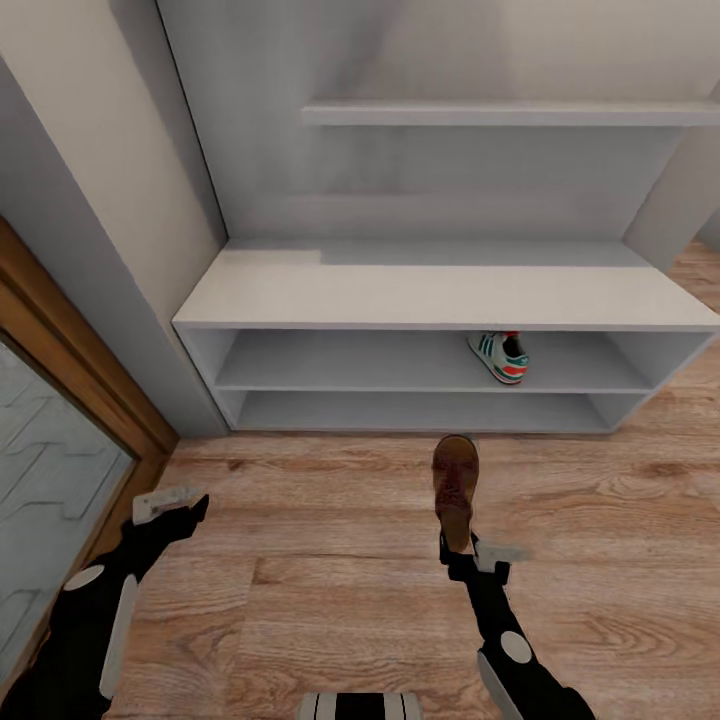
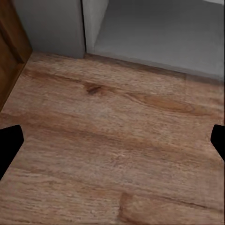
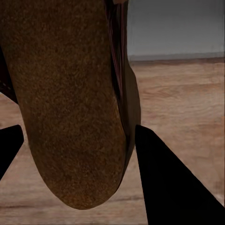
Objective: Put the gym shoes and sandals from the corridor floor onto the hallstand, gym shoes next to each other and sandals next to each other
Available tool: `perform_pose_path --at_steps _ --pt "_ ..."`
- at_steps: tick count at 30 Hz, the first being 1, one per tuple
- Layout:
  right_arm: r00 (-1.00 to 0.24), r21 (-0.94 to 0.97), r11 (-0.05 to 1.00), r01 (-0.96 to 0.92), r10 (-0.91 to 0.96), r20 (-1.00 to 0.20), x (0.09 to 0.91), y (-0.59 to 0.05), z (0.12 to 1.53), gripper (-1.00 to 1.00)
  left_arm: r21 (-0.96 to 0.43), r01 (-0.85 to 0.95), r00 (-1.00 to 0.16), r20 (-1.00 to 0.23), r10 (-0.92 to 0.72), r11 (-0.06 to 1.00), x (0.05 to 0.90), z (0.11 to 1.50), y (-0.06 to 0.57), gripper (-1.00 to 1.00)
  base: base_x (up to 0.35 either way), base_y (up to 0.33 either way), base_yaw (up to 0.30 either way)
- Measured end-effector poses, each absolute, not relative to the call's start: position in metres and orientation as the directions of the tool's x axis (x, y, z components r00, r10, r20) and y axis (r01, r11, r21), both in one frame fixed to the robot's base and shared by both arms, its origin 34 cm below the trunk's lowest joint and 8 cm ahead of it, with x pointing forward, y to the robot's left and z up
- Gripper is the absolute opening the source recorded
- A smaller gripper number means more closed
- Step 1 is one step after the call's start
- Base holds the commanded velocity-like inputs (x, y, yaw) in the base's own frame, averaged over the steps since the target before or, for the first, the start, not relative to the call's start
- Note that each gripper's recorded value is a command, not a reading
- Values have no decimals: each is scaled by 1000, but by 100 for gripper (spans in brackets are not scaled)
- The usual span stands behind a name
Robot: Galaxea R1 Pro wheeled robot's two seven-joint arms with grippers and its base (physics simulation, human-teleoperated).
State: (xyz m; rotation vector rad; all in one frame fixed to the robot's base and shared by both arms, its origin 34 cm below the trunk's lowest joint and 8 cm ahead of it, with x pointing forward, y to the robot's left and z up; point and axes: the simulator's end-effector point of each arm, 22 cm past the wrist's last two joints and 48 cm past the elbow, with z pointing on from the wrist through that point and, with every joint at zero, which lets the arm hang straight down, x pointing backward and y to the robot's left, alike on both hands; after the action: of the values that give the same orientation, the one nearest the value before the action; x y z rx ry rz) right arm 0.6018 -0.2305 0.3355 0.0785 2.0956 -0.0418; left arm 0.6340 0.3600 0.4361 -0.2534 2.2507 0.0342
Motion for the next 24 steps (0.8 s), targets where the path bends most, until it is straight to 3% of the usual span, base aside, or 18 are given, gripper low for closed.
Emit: perform_pose_path --at_steps 10,16,24 --pt "-546 3 1000 -7 -2 -837 592 -200 326 -100 -142 -117 -680 -710 -183 983 570 415 337 100 0 0 0" --pt "-849 -36 996 -86 -92 -521 529 -182 266 -100 -239 -66 -681 -699 -218 969 517 412 348 100 0 0 0" --pt "-941 33 989 -146 -129 -312 502 -126 275 -100 -299 -64 -638 -722 -269 952 497 432 380 100 0 0 0"
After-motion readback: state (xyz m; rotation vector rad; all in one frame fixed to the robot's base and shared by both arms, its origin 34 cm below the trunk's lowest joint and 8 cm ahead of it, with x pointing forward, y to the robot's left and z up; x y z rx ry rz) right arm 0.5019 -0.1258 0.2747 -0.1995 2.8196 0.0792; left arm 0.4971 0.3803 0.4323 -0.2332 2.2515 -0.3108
